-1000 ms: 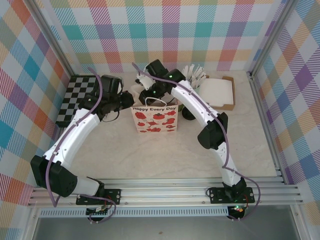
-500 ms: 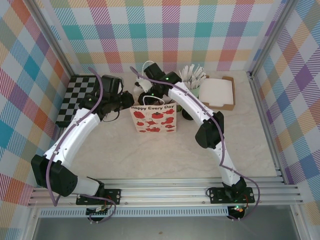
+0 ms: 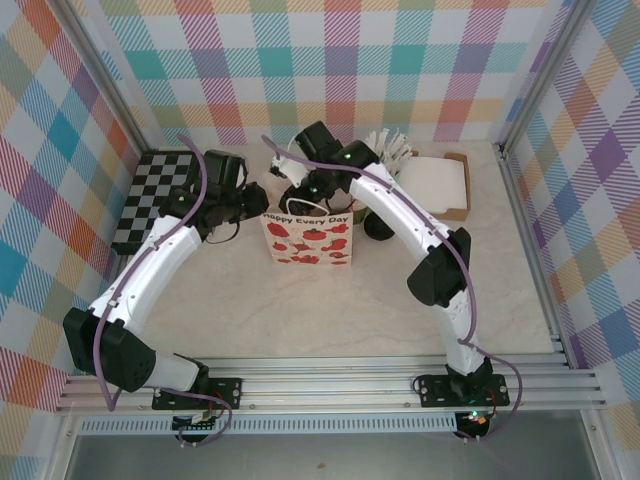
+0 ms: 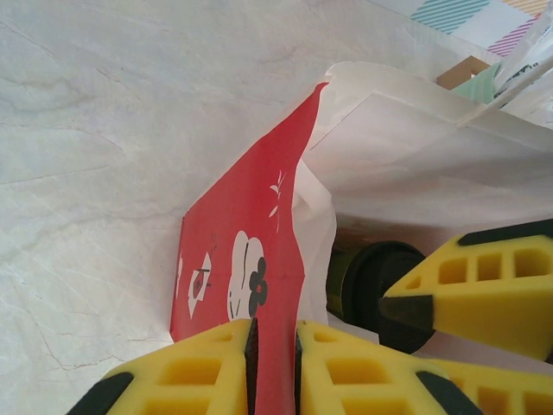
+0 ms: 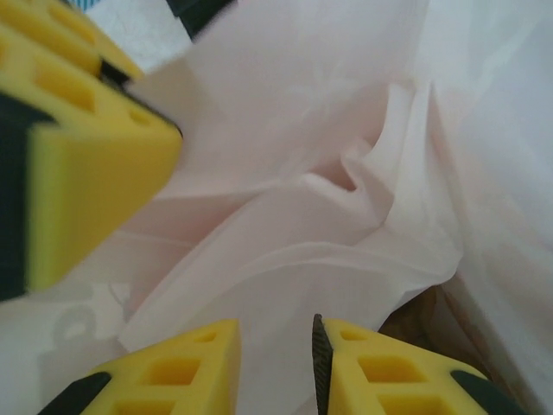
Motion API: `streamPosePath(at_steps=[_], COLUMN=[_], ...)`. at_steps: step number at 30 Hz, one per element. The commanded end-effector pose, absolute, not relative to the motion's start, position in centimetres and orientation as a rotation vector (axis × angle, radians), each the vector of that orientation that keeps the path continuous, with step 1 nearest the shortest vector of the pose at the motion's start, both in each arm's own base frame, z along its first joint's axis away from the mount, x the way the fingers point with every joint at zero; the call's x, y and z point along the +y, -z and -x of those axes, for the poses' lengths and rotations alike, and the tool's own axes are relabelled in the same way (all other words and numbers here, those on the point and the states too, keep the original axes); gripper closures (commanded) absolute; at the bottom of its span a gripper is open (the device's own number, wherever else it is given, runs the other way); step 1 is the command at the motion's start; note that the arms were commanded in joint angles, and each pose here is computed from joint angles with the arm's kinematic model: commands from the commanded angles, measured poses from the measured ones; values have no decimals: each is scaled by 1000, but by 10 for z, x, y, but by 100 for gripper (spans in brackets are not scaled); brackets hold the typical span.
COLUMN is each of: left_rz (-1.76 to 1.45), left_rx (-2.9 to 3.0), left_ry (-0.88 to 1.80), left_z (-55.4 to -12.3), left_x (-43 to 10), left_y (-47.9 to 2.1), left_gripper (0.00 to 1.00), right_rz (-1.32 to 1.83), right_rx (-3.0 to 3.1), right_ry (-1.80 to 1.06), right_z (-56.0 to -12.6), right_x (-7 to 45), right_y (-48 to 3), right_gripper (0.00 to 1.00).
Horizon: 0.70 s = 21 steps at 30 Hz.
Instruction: Pack the takeout coffee
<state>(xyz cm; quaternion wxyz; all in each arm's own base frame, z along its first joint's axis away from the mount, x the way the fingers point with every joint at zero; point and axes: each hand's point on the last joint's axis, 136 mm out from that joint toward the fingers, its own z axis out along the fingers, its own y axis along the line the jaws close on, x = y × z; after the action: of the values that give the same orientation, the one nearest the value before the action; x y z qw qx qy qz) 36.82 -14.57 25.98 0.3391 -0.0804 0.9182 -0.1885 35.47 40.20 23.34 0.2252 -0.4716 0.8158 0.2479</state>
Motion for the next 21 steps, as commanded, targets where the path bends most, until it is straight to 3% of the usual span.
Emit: streamPosePath(at_steps=[1,6,11,17,21], left_rz=[219,218,218,230,215], left_rx=[2402,2400,2403,2402,2406], left_ry=[514,567,601,666,679], left_z=[-367,-366,-365,-364,-361], left_x=[-145,-152,-156,-167,-174], left_y=[-260,-260,-260,-264,-266], left_gripper=[80,82,82,83,84], right_rz=[1397,1351,1361,1246,1105], right_rx=[2256,2291,2221,2112,2100], right_ry=[-649,-612,-596,-540,-509], right_z=[-352,-368,-369,-370,-370], right_x=[402,408,407,392,377], right_y=[-213,-205,-230,-292,-321], right_gripper=[70,70,67,53,35])
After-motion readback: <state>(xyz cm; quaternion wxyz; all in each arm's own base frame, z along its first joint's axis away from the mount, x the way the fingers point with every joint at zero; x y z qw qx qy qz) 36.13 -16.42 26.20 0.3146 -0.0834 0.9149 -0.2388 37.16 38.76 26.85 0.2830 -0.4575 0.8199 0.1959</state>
